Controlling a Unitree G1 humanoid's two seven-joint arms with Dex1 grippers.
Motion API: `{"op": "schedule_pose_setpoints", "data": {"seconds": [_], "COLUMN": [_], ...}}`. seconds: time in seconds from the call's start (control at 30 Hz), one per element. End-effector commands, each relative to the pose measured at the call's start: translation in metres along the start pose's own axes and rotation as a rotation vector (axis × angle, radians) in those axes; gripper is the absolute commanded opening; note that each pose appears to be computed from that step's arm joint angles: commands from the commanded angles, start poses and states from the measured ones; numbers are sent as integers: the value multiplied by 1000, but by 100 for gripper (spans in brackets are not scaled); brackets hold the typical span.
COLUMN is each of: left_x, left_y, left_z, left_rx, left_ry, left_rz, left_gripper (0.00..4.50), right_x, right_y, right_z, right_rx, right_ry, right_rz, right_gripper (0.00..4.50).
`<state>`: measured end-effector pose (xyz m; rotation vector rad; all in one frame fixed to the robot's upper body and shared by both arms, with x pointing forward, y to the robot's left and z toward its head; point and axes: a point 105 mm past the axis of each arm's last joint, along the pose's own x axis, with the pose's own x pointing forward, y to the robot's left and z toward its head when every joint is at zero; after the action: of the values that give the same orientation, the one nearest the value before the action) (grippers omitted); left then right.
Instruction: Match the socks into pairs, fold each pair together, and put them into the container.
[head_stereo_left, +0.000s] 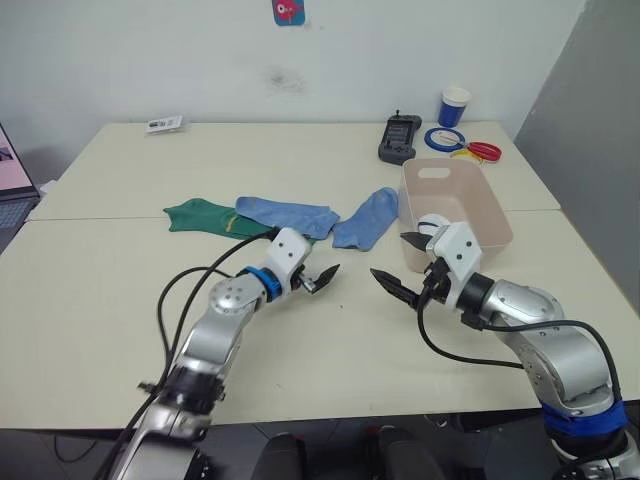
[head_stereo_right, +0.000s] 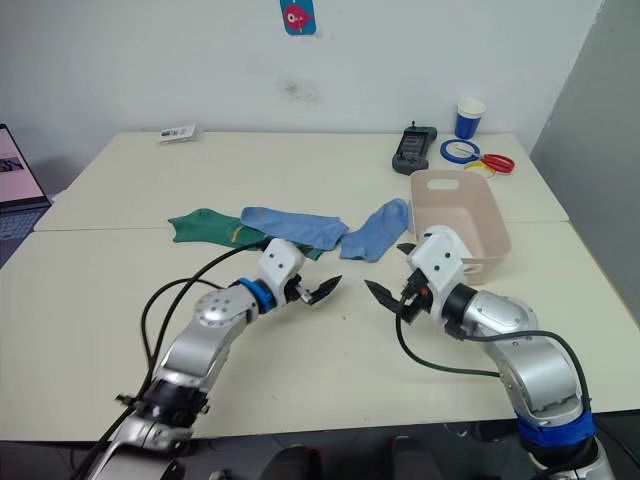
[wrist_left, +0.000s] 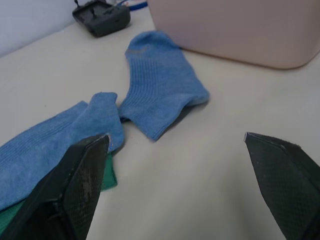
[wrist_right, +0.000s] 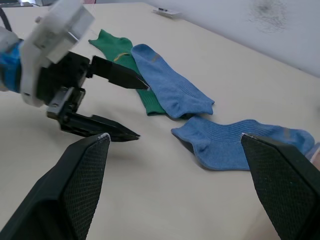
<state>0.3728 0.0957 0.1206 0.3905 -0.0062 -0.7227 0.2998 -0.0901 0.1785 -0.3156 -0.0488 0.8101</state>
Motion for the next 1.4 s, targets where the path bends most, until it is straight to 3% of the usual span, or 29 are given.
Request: {"op": "schedule_pose_setpoints", "data": {"seconds": [0.03,0.17,0.27,0.47,0.67,0.83,1.07,1.3,1.4], "left_x": [22,58,73,84,77,44,-44,-116,-135], "left_y": [-6,-4,0,-1,-3,-17,-33,-12,12], "left_z": [0,-8,-5,0,3,8,6,-20,-41], "left_rx": [76,147,171,181,178,220,378,569,647], "left_ry": [8,75,88,70,5,-95,-125,11,117], "left_rz": [-32,0,35,42,21,-71,-217,-301,-276], "left_gripper": [450,450,389,200,2,2,2,2,2], "right_x": [1,4,4,3,2,3,8,10,10], "right_y": [-7,-12,-13,-14,-14,-14,-12,-5,2], "right_z": [9,10,12,11,8,5,-1,-11,-34], "right_rx": [-36,-40,-39,-33,-37,-42,-52,31,138], "right_ry": [-18,-12,-13,-5,5,14,26,54,152], "right_rz": [-42,-82,-96,-117,-119,-100,-32,65,116], "right_gripper": [447,447,450,450,450,450,450,450,450]}}
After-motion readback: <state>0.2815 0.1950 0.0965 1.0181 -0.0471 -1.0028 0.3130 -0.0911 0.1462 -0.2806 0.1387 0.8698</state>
